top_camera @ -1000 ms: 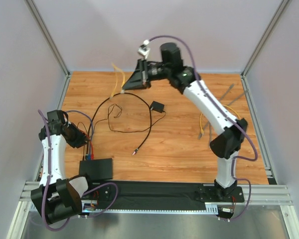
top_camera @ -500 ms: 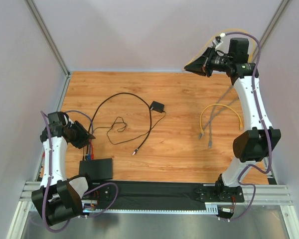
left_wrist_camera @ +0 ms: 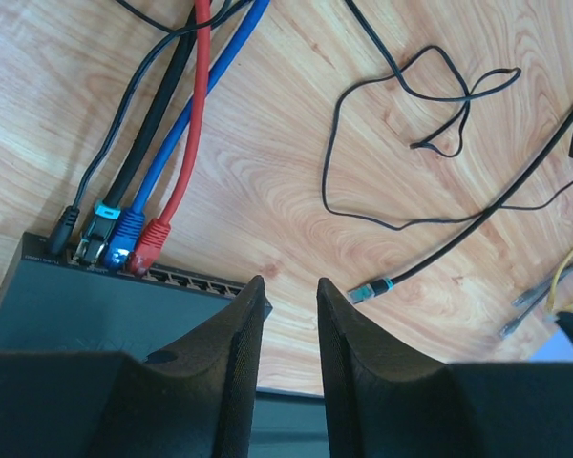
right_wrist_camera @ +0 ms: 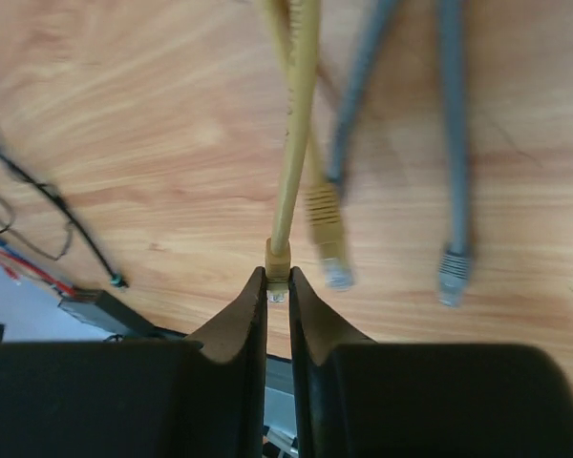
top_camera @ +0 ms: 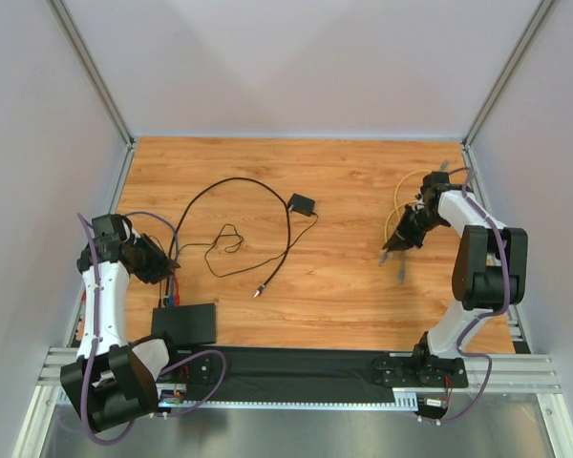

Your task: Pull the plug from the switch port

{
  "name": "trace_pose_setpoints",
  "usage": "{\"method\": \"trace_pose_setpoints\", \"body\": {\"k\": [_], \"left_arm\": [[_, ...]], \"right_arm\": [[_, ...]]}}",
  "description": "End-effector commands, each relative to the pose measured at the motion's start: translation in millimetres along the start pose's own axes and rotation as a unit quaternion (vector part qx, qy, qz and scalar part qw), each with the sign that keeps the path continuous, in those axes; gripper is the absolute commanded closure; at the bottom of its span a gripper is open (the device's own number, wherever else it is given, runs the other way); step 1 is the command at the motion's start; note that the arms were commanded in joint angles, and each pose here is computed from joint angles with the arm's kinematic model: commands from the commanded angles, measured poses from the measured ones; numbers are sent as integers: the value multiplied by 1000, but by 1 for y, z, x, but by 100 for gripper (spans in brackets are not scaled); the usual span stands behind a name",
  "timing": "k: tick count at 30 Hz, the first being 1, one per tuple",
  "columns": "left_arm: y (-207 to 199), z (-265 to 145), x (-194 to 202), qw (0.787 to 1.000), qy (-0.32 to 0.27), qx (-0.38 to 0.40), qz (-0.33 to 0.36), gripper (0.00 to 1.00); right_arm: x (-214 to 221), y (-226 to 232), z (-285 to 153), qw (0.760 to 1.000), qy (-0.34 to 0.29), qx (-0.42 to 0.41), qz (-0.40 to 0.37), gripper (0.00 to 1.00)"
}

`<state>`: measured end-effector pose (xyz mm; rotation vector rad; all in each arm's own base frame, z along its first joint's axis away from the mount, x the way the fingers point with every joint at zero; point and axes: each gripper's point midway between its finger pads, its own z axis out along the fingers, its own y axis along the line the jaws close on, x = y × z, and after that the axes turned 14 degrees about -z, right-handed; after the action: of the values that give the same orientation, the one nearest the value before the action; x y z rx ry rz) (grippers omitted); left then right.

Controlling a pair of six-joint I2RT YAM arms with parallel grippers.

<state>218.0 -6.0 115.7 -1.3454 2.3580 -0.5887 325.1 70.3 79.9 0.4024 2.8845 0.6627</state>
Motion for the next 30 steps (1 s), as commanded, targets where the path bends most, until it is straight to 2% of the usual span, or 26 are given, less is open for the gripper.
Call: {"method": "trace_pose_setpoints", "body": {"k": [1, 2, 5, 6, 8, 11, 12, 14, 16, 19, 20, 21, 22, 23, 24, 26, 27, 29, 30], "left_arm": [[3, 2, 0, 1000, -7, -8, -14, 64], [4, 2, -1, 1000, -8, -10, -16, 64], [10, -1, -6, 999, -23, -34, -25, 64], [13, -1, -9, 998, -31, -45, -28, 64], [18, -3, -10, 997, -37, -58, -37, 63], [27, -2, -7, 995, -40, -78, -56, 63], [30, -1, -7, 993, -42, -85, -63, 63], [35, 1, -4, 993, -39, -93, -66, 63], [38, 0, -5, 991, -43, -103, -72, 63], [45, -4, -6, 988, -51, -126, -79, 63], [47, -4, -7, 986, -52, -132, -82, 63], [49, -3, -7, 985, -53, -138, -86, 63], [52, -3, -5, 984, -51, -145, -91, 63], [56, -3, -3, 982, -50, -154, -98, 63], [60, -3, -3, 980, -53, -163, -103, 63], [67, -2, 3, 976, -47, -177, -116, 64], [71, -2, 4, 975, -50, -183, -119, 64], [80, 2, 7, 970, -50, -197, -135, 67], [82, 4, 8, 969, -49, -198, -141, 69]], "right_arm": [[3, -34, 5, 998, -12, 60, -21, 99], [6, -41, 9, 997, -5, 71, -26, 98], [5, -48, 10, 995, 1, 92, -31, 81], [5, -48, 6, 994, -1, 102, -43, 71], [-4, -45, -6, 989, -20, 130, -64, 62], [-17, -15, -26, 982, -42, 146, -114, 47], [-22, 7, -34, 978, -54, 143, -141, 42], [-25, 32, -39, 972, -66, 141, -175, 42], [-20, 77, -38, 961, -78, 130, -233, 41], [9, 153, -16, 943, -66, 62, -320, 41], [28, 182, -6, 938, -46, 7, -344, 42], [50, 220, 4, 922, -43, -39, -383, 43], [66, 236, 23, 915, -17, -60, -398, 43], [80, 270, 20, 904, -11, -107, -415, 44], [109, 289, 46, 890, 24, -125, -437, 45], [135, 334, 46, 870, 43, -184, -455, 49], [162, 345, 70, 859, 76, -199, -466, 52], [183, 378, 69, 838, 86, -249, -478, 53], [201, 383, 86, 830, 107, -256, -483, 53]]}}
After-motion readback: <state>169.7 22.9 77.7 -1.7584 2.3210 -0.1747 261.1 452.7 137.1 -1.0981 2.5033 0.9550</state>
